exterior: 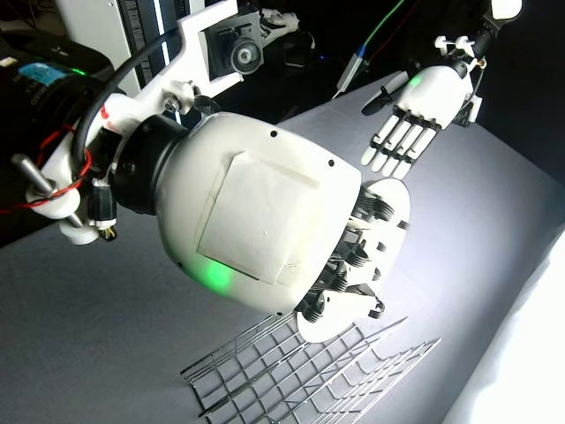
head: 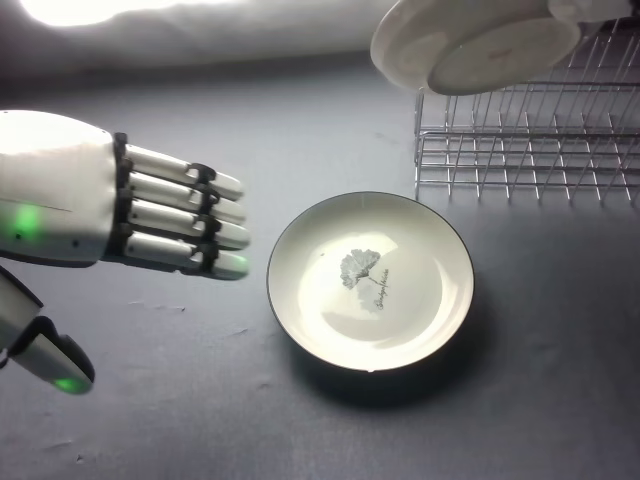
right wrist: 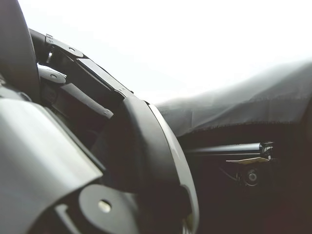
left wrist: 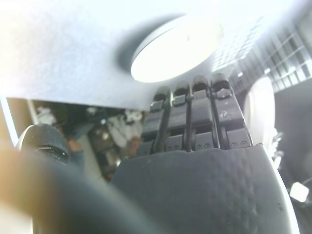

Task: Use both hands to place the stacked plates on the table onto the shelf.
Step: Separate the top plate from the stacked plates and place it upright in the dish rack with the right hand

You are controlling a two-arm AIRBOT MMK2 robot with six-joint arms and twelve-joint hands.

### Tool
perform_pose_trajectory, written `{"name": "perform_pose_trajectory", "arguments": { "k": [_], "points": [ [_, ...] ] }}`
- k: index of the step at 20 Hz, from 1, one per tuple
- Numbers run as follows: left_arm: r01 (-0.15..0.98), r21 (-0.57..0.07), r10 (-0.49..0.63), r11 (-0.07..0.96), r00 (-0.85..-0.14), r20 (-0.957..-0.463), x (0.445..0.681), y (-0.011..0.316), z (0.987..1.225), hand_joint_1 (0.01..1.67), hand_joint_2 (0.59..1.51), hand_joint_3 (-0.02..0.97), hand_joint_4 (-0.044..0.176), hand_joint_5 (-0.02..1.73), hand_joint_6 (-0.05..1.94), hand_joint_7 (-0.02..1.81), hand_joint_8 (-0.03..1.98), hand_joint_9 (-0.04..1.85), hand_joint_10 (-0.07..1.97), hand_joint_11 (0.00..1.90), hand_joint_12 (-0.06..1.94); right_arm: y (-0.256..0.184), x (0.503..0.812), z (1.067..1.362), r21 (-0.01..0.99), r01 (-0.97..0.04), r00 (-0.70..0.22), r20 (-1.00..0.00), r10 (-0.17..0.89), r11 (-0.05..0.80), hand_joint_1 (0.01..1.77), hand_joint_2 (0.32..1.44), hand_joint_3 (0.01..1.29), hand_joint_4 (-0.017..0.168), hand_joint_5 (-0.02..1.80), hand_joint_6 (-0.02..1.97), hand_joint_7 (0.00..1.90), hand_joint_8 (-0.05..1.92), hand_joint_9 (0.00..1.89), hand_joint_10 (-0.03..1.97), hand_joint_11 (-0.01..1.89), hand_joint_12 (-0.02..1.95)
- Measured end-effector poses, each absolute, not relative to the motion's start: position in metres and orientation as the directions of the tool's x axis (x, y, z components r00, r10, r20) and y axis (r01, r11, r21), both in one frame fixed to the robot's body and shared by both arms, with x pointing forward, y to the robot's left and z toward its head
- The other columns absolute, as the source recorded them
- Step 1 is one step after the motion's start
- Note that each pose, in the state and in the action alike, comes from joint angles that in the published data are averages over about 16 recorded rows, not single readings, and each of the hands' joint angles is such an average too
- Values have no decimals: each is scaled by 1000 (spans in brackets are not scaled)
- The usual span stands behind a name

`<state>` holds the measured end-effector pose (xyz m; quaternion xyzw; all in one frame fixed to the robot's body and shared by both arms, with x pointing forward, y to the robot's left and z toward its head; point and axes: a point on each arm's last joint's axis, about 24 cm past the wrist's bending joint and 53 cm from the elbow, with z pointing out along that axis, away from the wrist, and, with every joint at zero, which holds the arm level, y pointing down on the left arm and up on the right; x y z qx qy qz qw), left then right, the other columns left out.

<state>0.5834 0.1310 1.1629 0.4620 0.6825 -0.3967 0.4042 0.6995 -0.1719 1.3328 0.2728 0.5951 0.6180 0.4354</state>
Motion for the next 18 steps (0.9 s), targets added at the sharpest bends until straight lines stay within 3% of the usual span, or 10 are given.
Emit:
{"name": "perform_pose_trajectory", "arguments": {
  "k": [8, 18],
  "points": [
    [966, -190, 311, 176, -238, -920, 577, 109, 1158, 22, 1061, 20, 2, 21, 12, 20, -9, 17, 7, 15, 6, -197, 706, 1322, 969, -210, -428, -208, 879, 127, 1382, 1007, 13, -8, 920, 862, 1072, 838, 852, 1221, 508, 1258],
    [974, -163, 356, 158, -210, -911, 595, 84, 1138, 22, 1063, 20, 2, 21, 13, 19, -10, 17, 7, 15, 7, -233, 718, 1304, 939, -230, -360, -325, 874, 255, 1374, 1016, 14, -6, 905, 954, 1066, 851, 857, 1213, 519, 1238]
  ]
}}
